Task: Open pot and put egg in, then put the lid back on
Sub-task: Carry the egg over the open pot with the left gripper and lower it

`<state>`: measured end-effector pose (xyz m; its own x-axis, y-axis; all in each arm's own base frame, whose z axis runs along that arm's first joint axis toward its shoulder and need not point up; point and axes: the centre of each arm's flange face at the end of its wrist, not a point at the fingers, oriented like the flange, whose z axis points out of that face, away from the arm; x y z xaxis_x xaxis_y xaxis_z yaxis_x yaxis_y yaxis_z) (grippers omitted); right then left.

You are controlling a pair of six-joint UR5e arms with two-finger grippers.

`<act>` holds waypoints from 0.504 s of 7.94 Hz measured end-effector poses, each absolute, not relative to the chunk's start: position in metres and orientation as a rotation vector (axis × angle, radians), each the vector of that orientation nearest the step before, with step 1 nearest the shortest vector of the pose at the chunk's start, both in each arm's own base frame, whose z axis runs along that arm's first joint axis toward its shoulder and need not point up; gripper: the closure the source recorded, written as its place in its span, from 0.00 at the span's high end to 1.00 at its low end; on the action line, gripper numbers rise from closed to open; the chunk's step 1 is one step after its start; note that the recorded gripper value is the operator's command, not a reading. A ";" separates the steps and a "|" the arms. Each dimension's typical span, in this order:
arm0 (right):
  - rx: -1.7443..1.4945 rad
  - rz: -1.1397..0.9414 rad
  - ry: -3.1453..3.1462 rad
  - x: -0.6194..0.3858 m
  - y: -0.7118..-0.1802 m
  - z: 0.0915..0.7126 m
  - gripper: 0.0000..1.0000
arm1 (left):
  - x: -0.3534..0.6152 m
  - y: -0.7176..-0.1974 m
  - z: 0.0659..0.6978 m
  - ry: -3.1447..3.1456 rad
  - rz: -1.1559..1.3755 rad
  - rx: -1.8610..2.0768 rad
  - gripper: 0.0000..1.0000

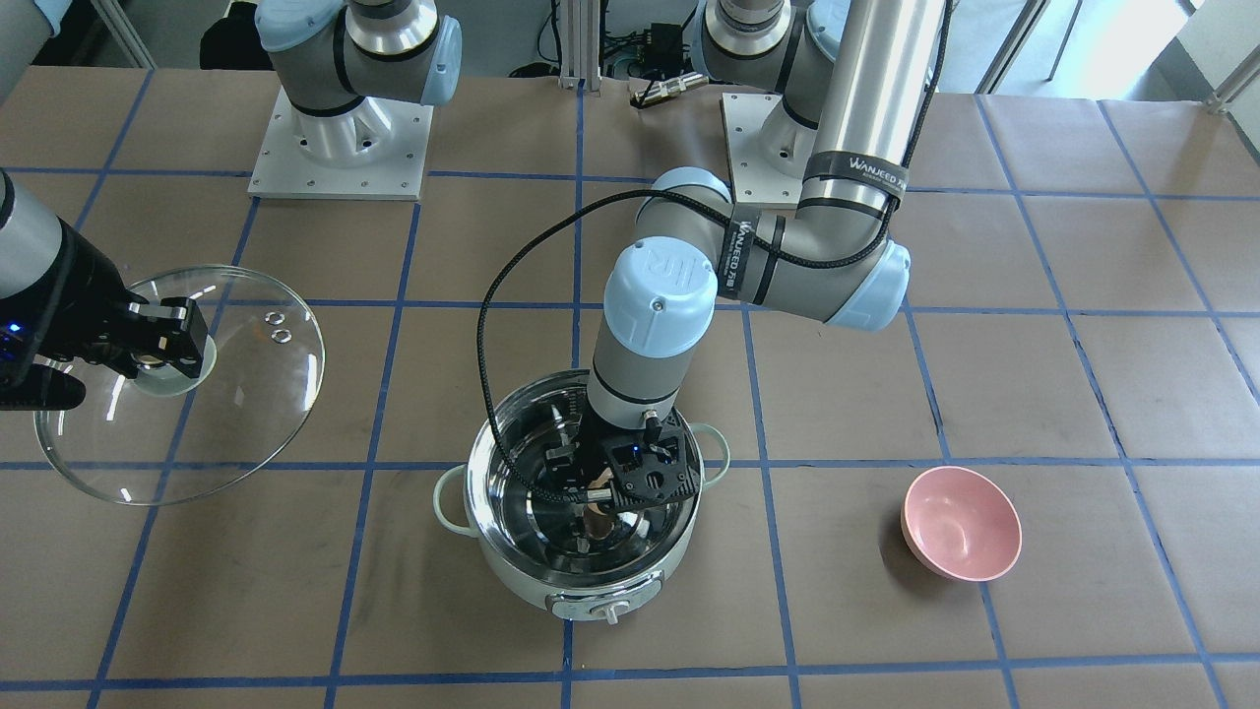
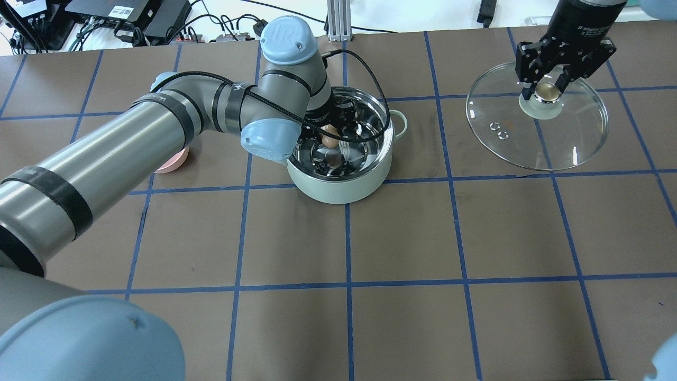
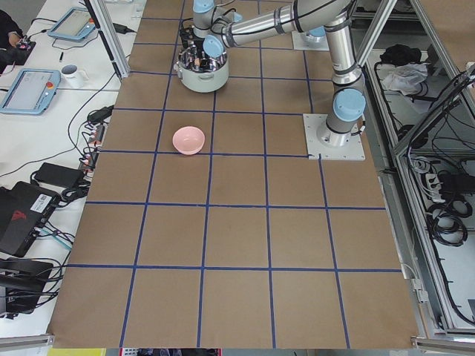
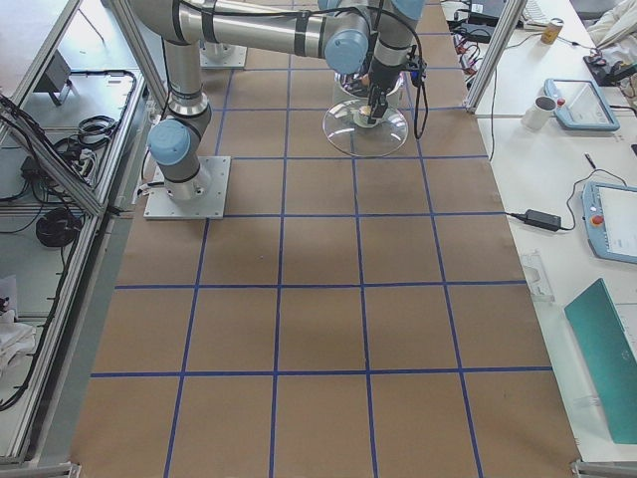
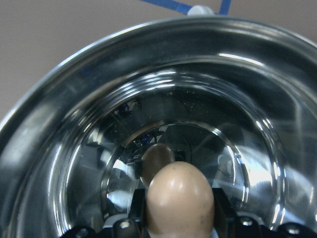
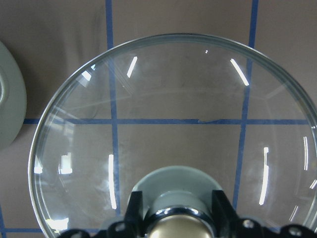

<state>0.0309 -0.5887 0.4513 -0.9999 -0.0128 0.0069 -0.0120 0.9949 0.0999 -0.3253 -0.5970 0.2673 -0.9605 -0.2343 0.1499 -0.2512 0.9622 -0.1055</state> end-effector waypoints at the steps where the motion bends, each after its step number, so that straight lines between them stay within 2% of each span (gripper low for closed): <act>1: 0.026 -0.162 -3.123 0.031 -0.589 0.451 0.00 | -0.327 -0.600 0.255 -2.980 0.180 0.366 0.10; 2: 0.030 -0.166 -3.120 0.031 -0.589 0.450 0.00 | -0.328 -0.601 0.248 -2.982 0.176 0.364 0.92; 3: 0.031 -0.169 -3.118 0.030 -0.589 0.450 0.00 | -0.329 -0.602 0.245 -2.983 0.173 0.363 1.00; 4: 0.031 -0.170 -3.118 0.031 -0.588 0.450 0.00 | -0.329 -0.602 0.244 -2.983 0.174 0.363 1.00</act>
<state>0.0306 -0.5885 0.4498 -0.9996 -0.0210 0.0174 -0.0190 0.9939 0.1091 -0.3289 -0.6016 0.2443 -0.9624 -0.2303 0.1440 -0.2455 0.9644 -0.0981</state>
